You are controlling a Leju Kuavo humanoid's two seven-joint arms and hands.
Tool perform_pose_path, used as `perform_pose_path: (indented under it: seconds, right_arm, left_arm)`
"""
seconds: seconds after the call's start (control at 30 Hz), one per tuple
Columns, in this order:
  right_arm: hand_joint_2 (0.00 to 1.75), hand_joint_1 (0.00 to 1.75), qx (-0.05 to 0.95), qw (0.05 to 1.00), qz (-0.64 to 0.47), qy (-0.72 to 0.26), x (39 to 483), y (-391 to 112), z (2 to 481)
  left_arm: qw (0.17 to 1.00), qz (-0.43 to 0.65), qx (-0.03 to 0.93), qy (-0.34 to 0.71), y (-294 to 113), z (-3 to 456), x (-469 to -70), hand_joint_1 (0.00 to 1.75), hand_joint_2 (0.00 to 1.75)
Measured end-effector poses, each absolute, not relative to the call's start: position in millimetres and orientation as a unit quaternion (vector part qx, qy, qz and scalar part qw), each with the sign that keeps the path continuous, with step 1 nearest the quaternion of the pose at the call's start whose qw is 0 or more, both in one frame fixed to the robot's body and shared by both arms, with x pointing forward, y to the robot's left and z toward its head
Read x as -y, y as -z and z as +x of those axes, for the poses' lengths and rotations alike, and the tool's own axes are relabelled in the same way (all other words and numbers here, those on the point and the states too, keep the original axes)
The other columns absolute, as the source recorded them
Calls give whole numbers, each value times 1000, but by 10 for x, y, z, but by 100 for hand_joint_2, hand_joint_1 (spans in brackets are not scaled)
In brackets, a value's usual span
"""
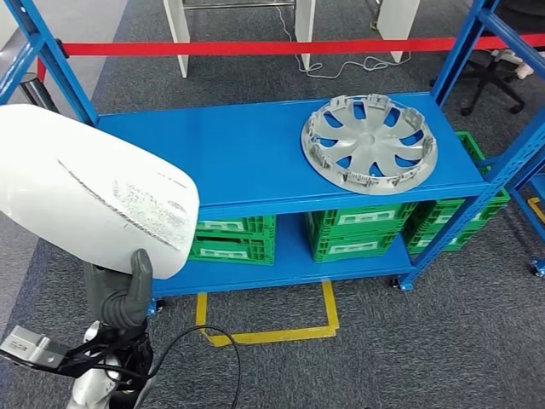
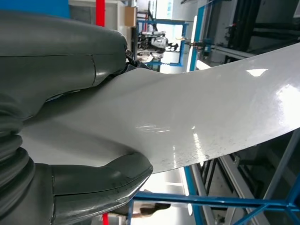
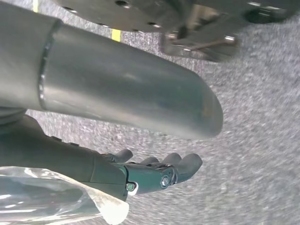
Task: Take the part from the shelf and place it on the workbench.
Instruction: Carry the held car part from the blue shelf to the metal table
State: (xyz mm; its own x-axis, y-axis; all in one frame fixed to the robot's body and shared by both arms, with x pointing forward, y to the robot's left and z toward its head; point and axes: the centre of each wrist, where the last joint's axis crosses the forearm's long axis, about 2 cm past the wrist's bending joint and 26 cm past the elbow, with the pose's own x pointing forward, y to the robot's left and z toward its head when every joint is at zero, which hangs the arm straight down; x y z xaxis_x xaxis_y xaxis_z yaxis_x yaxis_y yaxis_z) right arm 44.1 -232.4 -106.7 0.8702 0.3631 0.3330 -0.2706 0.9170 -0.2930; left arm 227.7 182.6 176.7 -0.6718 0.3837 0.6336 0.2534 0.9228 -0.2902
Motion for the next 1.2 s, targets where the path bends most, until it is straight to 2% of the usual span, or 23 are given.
perform_pose_path:
  seconds: [0.13,0.3,1.2]
  right_arm:
    - [0,0,194,962,-125,-149,2331,1067,443]
    - [0,0,186,978,-90,-42,2355,1080,410]
    - [0,0,202,977,-62,-29,2366,1082,429]
  left_arm:
    - [367,-175,909,-89,-1753,2264,-1832,175,175]
    - [369,-172,909,-84,-1704,2196,-1906,175,175]
    - [366,-160,914,-72,-1688,2177,-1957,175,175]
